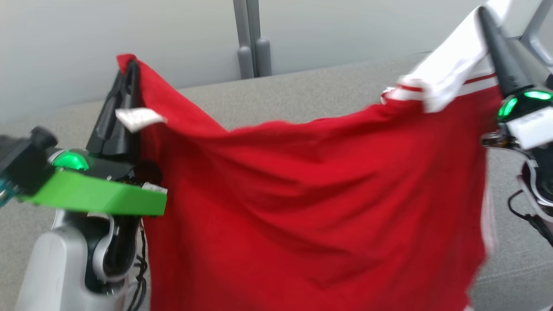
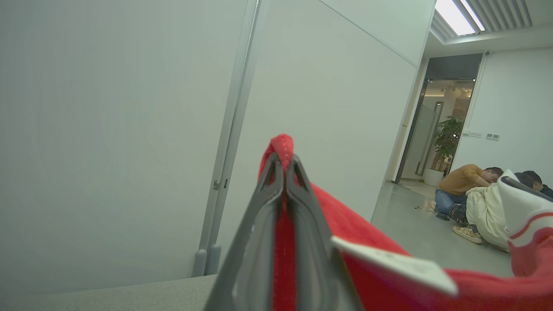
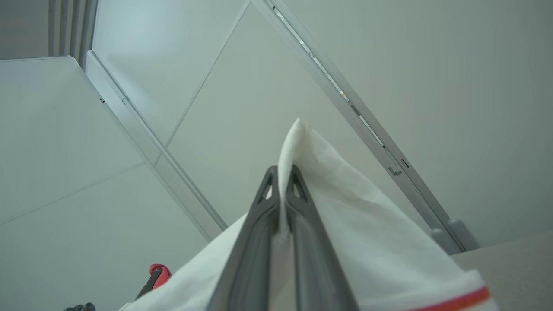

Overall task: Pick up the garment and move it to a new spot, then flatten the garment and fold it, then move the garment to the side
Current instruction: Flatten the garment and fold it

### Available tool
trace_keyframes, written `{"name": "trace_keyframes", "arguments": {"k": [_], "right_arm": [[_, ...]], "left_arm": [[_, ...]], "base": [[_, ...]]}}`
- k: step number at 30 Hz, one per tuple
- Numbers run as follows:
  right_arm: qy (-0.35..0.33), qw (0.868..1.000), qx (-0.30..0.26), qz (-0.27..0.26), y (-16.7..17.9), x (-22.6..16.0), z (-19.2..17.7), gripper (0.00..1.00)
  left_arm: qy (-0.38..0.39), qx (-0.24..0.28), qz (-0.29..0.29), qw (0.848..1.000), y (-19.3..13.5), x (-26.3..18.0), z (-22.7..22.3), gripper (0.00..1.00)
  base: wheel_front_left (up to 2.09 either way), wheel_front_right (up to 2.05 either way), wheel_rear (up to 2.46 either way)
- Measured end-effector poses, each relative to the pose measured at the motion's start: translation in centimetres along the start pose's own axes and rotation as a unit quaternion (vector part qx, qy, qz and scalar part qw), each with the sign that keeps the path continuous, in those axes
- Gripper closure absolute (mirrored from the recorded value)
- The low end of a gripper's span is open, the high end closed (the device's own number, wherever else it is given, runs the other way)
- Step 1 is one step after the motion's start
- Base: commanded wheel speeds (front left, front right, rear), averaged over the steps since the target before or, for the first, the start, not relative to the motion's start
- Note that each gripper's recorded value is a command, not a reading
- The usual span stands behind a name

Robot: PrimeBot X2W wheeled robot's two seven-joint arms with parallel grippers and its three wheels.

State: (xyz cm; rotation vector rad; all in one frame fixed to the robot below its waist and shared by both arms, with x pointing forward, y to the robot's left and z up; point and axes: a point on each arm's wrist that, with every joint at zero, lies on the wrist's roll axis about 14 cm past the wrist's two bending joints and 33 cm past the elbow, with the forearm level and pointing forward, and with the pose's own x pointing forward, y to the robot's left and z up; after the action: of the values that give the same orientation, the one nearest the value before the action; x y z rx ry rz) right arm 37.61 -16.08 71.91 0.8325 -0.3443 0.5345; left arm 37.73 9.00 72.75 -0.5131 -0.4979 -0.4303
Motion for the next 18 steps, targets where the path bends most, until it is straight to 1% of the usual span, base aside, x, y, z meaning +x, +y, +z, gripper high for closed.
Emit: {"name": "trace_keyframes", "arguments": {"k": [2,3,4,5,6,7,8,9,10,11,12,14,16,18], "right_arm": [[0.054,0.997,-0.008,-0.048,-3.1,0.6,-2.8,1.00],[0.067,0.995,-0.033,-0.064,-4.3,1.5,-3.2,1.00],[0.064,0.993,-0.068,-0.072,-5.1,2.9,-2.5,1.00],[0.041,0.991,-0.109,-0.069,-5.1,5.0,-0.7,1.00],[0.001,0.989,-0.136,-0.056,-4.3,7.2,1.9,1.00],[-0.052,0.987,-0.147,-0.034,-2.5,9.3,4.7,1.00],[-0.106,0.984,-0.145,-0.005,-0.1,11.0,7.3,1.00],[-0.139,0.980,-0.143,0.026,2.2,12.1,8.8,1.00],[-0.157,0.976,-0.143,0.052,3.9,13.0,9.4,1.00],[-0.162,0.975,-0.137,0.069,4.8,13.6,9.3,1.00],[-0.152,0.977,-0.131,0.070,4.6,14.0,8.2,1.00],[-0.096,0.986,-0.124,0.049,2.6,14.3,4.1,1.00],[-0.027,0.994,-0.110,0.007,-0.8,13.4,-1.0,1.00],[0.034,0.994,-0.086,-0.051,-5.0,11.2,-5.6,1.00]], "left_arm": [[0.057,0.008,0.025,0.998,2.2,0.3,-3.1,1.00],[0.074,0.016,0.036,0.996,3.3,0.9,-4.0,1.00],[0.075,0.028,0.044,0.996,4.2,1.8,-4.1,1.00],[0.064,0.050,0.045,0.996,4.9,3.3,-3.3,1.00],[0.036,0.067,0.047,0.996,5.3,4.9,-1.6,1.00],[-0.002,0.083,0.044,0.996,5.3,6.5,0.8,1.00],[-0.044,0.094,0.038,0.994,4.9,7.9,3.5,1.00],[-0.084,0.097,0.032,0.991,4.3,8.9,6.0,1.00],[-0.117,0.099,0.027,0.988,3.8,9.6,8.1,1.00],[-0.136,0.104,0.026,0.985,3.8,9.8,9.4,1.00],[-0.140,0.108,0.031,0.984,4.1,9.8,9.7,1.00],[-0.110,0.113,0.052,0.986,5.8,9.5,8.1,1.00],[-0.050,0.112,0.087,0.989,8.6,8.3,4.4,1.00],[0.037,0.102,0.127,0.986,11.6,5.7,-1.3,1.00]], "base": [[0.00,0.00,0.00],[0.00,0.00,0.00],[0.00,0.00,0.00],[0.00,0.00,0.00],[0.00,0.00,0.00],[0.00,0.00,0.00],[0.00,0.00,0.00],[0.00,0.00,0.00],[0.00,0.00,0.00],[0.00,0.00,0.00],[0.00,0.00,0.00],[0.00,0.00,0.00],[0.00,0.00,0.00],[0.00,0.00,0.00]]}}
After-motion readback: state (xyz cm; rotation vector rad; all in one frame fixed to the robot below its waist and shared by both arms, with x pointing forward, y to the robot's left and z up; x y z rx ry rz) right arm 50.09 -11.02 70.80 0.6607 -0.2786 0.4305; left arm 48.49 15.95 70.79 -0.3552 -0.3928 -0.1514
